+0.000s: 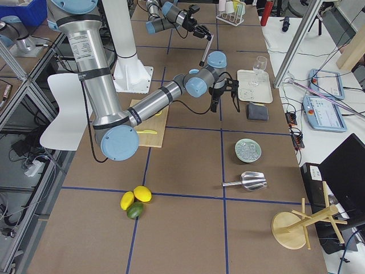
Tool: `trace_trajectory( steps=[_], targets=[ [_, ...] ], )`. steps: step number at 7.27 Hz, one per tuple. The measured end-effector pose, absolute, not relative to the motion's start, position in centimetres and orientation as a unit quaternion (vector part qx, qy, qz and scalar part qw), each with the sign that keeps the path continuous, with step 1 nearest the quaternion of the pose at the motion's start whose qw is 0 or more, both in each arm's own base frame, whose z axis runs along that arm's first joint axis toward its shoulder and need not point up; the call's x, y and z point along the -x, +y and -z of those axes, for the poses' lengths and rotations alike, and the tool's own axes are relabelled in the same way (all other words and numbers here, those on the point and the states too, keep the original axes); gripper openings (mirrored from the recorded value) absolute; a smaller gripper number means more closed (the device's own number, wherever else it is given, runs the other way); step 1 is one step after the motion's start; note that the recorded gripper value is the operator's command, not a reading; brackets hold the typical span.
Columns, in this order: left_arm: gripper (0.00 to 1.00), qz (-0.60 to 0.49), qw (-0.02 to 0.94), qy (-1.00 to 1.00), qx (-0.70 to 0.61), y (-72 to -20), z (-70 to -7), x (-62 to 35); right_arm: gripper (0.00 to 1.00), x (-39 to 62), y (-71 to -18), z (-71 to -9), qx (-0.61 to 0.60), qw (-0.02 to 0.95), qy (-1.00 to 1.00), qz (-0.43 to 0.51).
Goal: Squeeze lemon into cup
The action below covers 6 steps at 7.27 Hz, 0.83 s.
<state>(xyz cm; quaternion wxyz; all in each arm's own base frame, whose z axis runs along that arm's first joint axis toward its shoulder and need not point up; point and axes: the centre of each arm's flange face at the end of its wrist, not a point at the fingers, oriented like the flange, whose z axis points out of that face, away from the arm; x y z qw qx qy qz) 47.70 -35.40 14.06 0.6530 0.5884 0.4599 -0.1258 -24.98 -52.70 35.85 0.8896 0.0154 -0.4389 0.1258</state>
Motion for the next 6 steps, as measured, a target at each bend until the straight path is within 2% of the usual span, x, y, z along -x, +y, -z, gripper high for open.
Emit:
trace_trajectory(
  steps=[6],
  targets=[
    [0.00,0.125,0.666,0.444,-0.586,-31.8,-17.5,-53.3,1.00,24.9,-52.7,-36.0,-0.015,0.890,-0.439,-0.126]
  ],
)
